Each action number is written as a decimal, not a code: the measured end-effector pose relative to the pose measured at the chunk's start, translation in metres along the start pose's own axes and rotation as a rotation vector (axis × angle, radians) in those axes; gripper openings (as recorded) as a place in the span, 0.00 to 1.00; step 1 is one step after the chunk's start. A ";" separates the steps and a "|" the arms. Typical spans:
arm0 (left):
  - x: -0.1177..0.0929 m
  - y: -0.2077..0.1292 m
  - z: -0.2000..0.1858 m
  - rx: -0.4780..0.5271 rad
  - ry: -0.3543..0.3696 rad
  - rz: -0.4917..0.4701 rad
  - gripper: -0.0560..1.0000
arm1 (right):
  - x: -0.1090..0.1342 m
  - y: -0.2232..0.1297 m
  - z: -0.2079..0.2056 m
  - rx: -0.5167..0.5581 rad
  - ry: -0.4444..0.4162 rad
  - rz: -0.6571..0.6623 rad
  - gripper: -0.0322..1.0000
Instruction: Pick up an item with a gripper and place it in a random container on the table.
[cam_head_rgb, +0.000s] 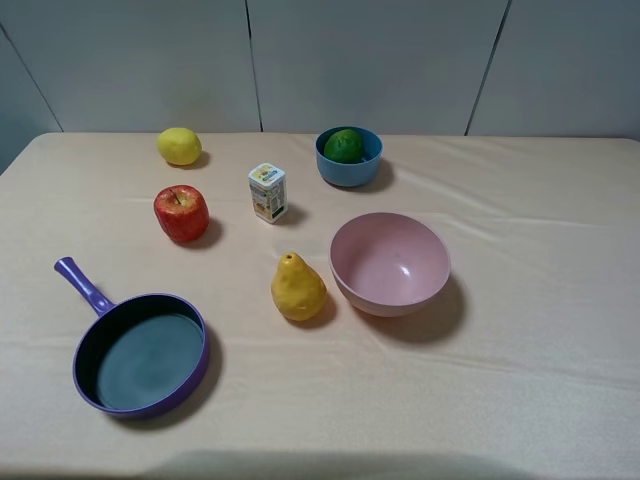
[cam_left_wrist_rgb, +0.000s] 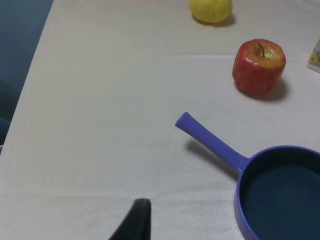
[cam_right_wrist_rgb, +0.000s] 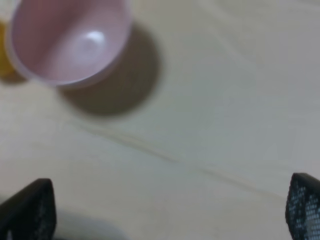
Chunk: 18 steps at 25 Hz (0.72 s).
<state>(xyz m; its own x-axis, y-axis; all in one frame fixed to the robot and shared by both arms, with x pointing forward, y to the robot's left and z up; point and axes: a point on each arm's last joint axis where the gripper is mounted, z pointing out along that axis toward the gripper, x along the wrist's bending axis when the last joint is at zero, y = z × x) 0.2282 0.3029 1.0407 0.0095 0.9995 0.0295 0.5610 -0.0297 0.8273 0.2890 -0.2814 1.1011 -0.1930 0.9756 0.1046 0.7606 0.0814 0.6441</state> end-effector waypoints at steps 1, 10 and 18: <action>0.000 0.000 0.000 0.000 0.000 0.000 0.97 | -0.003 -0.005 -0.002 -0.025 -0.030 0.035 0.70; 0.000 0.000 0.000 0.000 0.000 0.000 0.97 | -0.013 -0.045 -0.003 -0.384 -0.255 0.186 0.70; 0.000 0.000 0.000 0.000 0.000 0.000 0.97 | -0.008 -0.067 -0.010 -0.518 -0.275 0.170 0.70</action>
<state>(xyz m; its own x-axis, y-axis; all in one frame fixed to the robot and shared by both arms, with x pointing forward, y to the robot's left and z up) 0.2282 0.3029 1.0407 0.0095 0.9995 0.0295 0.5610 -0.0297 0.8273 0.2334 -0.2966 1.0647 0.1237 0.9888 0.0832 0.3529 -0.1222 0.9276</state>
